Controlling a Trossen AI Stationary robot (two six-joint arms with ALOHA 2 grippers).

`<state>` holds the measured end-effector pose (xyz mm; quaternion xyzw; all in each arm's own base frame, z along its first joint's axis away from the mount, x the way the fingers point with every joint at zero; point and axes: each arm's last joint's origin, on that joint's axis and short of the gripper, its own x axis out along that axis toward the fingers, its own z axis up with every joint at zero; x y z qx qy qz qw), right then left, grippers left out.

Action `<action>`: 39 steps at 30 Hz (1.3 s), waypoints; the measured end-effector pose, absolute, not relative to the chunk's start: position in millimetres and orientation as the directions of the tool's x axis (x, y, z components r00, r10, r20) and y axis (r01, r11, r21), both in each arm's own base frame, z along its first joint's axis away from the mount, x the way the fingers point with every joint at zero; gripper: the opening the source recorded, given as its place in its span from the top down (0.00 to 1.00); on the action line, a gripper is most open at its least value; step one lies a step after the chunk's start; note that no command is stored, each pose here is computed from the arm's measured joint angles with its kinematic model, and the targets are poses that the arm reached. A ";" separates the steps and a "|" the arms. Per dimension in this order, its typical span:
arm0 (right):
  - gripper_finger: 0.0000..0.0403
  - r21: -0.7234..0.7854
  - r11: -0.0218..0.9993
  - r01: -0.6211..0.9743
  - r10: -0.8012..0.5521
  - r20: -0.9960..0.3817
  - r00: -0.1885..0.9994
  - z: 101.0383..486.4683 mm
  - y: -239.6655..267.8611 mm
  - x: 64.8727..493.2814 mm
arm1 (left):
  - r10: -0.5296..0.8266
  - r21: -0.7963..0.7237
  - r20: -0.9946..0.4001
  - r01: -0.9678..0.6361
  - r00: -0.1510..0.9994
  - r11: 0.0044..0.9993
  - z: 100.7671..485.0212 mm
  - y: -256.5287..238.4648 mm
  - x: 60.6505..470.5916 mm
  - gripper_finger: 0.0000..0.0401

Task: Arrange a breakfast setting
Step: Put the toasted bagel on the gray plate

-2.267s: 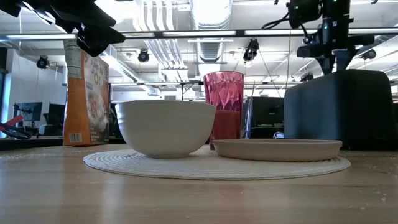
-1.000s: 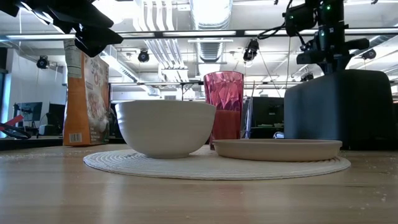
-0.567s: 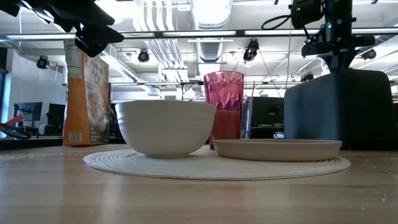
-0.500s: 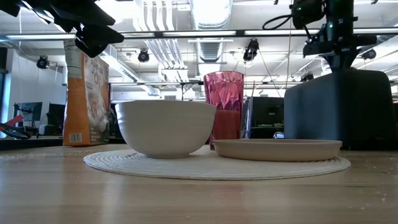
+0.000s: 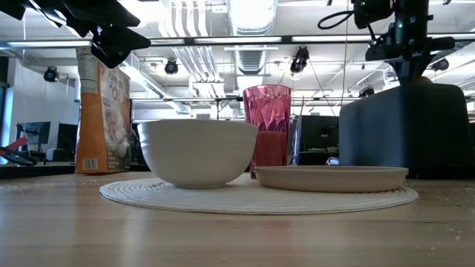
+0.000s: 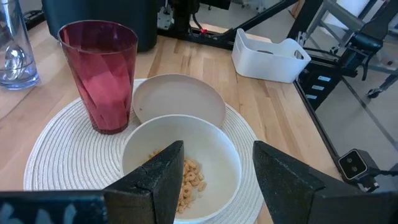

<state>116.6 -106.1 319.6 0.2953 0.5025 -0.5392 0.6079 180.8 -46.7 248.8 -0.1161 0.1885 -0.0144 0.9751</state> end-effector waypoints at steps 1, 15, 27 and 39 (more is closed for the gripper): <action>0.84 -0.182 0.243 0.953 -0.362 -0.928 -0.084 321.1 -106.1 116.5 | -0.072 -0.232 -0.364 -0.016 0.928 0.973 248.7 -46.7 180.8 0.56; 0.84 -0.071 0.193 0.979 -0.583 -0.810 0.056 397.2 -104.6 110.6 | -0.071 -0.243 -0.370 -0.022 0.926 0.970 247.3 -47.2 182.6 0.56; 0.84 0.338 0.458 0.822 -0.346 -0.784 0.515 406.3 -96.2 144.7 | -0.080 -0.265 -0.360 -0.019 0.930 0.964 247.9 -47.8 184.0 0.56; 0.84 0.470 0.758 0.451 0.094 -0.765 0.638 331.9 -39.1 216.0 | -0.144 -0.290 -0.357 0.037 0.923 0.956 250.5 -48.4 179.1 0.56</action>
